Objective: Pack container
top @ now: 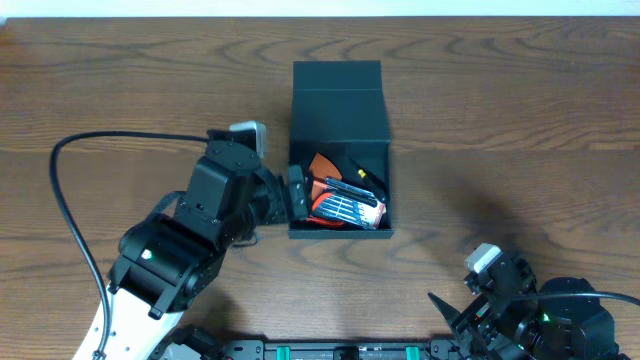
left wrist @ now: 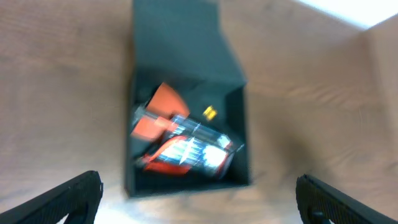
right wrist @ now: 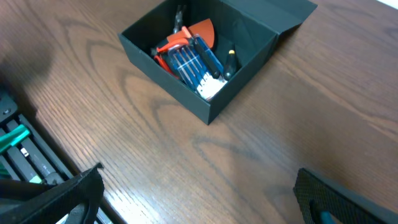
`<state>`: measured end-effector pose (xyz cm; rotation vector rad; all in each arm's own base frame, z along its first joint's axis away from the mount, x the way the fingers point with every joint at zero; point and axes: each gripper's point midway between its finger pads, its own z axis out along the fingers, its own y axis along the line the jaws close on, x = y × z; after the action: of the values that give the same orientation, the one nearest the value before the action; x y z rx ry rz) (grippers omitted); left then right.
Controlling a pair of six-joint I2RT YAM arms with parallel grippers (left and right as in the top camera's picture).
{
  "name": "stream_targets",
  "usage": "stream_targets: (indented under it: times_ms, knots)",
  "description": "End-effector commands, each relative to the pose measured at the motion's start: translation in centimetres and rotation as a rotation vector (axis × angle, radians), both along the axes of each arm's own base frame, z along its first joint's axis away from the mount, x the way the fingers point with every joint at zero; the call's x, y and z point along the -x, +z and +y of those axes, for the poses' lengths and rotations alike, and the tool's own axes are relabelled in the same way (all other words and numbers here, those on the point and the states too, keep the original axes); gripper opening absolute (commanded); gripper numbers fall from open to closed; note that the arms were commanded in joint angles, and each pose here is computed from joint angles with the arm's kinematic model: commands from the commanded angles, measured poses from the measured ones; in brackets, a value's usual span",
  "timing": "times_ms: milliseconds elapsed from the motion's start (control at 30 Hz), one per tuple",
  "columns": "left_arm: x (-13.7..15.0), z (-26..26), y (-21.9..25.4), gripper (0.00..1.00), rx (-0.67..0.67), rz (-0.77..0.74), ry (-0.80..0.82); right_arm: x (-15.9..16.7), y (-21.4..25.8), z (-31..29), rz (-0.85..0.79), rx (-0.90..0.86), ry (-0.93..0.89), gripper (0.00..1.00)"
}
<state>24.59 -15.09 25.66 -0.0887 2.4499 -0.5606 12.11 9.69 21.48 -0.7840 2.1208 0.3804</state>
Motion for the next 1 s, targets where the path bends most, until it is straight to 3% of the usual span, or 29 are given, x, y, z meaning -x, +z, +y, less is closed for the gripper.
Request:
stream_targets:
  times_ms: [0, 133, 333, 467, 600, 800, 967]
  knots:
    - [0.8, 0.8, -1.7, 0.98, -0.092, 0.042, -0.045, -0.2, 0.1, 0.0, -0.002, -0.016, -0.017, 0.99]
    - [1.7, 1.3, -3.0, 0.99, -0.13, 0.112, -0.047, -1.1, 1.8, 0.7, -0.068, -0.066, -0.01, 0.99]
    - [1.7, 1.3, -3.0, 0.99, -0.132, 0.114, -0.047, -0.6, 5.6, 4.0, -0.098, -0.289, 0.106, 0.99]
    - [1.7, 1.1, -3.0, 0.99, -0.112, 0.119, -0.035, -2.7, 7.1, 2.8, -0.215, -0.262, 0.018, 0.99]
    - [1.6, 1.1, -3.0, 0.98, -0.08, 0.14, 0.011, -3.5, 10.7, 3.2, -0.305, -0.383, -0.01, 0.99]
    - [0.9, 0.7, -2.3, 0.99, -0.045, 0.11, 0.03, -7.6, 10.0, 1.1, -0.2, -0.42, -0.299, 0.99]
    - [-0.2, 1.6, -1.1, 0.99, 0.031, 0.112, 0.096, -11.7, 10.4, 1.6, -0.081, -0.329, -0.374, 0.99]
